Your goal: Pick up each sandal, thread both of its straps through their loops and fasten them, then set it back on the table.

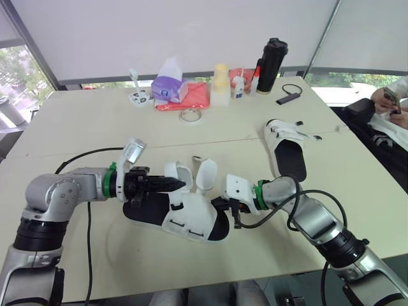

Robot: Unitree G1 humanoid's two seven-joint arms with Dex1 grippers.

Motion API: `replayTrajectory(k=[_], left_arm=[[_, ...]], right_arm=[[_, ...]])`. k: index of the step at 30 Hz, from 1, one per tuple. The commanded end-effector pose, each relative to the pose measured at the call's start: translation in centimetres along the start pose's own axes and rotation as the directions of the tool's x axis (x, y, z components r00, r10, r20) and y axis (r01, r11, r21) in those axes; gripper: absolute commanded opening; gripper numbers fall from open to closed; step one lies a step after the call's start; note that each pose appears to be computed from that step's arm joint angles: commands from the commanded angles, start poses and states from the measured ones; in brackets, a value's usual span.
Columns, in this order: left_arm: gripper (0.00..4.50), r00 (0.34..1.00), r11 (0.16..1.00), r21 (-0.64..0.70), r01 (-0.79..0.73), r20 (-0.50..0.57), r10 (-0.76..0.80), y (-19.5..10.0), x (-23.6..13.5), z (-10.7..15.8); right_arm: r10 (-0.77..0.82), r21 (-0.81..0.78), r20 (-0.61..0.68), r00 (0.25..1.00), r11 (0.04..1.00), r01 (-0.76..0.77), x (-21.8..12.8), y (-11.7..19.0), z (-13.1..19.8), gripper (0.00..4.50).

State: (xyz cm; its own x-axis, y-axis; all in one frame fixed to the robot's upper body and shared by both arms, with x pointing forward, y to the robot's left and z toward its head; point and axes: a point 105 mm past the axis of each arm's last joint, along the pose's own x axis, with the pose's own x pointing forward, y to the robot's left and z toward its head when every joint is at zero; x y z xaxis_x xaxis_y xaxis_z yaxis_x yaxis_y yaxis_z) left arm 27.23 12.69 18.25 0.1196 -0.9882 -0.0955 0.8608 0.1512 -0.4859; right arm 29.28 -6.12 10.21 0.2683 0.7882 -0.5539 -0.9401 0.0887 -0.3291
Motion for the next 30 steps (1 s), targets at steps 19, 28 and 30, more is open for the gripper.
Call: replayTrajectory(k=[19,28,30], left_arm=[[0.03,0.998,0.998,0.05,-0.038,0.047,0.036,0.2,-0.6,0.9],[0.03,1.0,0.997,0.071,-0.016,-0.015,0.017,0.3,-0.6,0.2],[0.03,1.0,0.998,0.069,-0.008,-0.023,0.01,0.4,-0.6,0.1]], right_arm=[[0.009,-0.067,0.055,0.998,0.998,-0.006,1.1,-1.1,2.3,0.0],[0.057,-0.044,0.038,0.998,0.997,-0.055,1.0,-0.1,1.8,0.0],[0.09,-0.02,0.039,0.995,0.996,-0.089,0.7,0.7,1.7,0.0]])
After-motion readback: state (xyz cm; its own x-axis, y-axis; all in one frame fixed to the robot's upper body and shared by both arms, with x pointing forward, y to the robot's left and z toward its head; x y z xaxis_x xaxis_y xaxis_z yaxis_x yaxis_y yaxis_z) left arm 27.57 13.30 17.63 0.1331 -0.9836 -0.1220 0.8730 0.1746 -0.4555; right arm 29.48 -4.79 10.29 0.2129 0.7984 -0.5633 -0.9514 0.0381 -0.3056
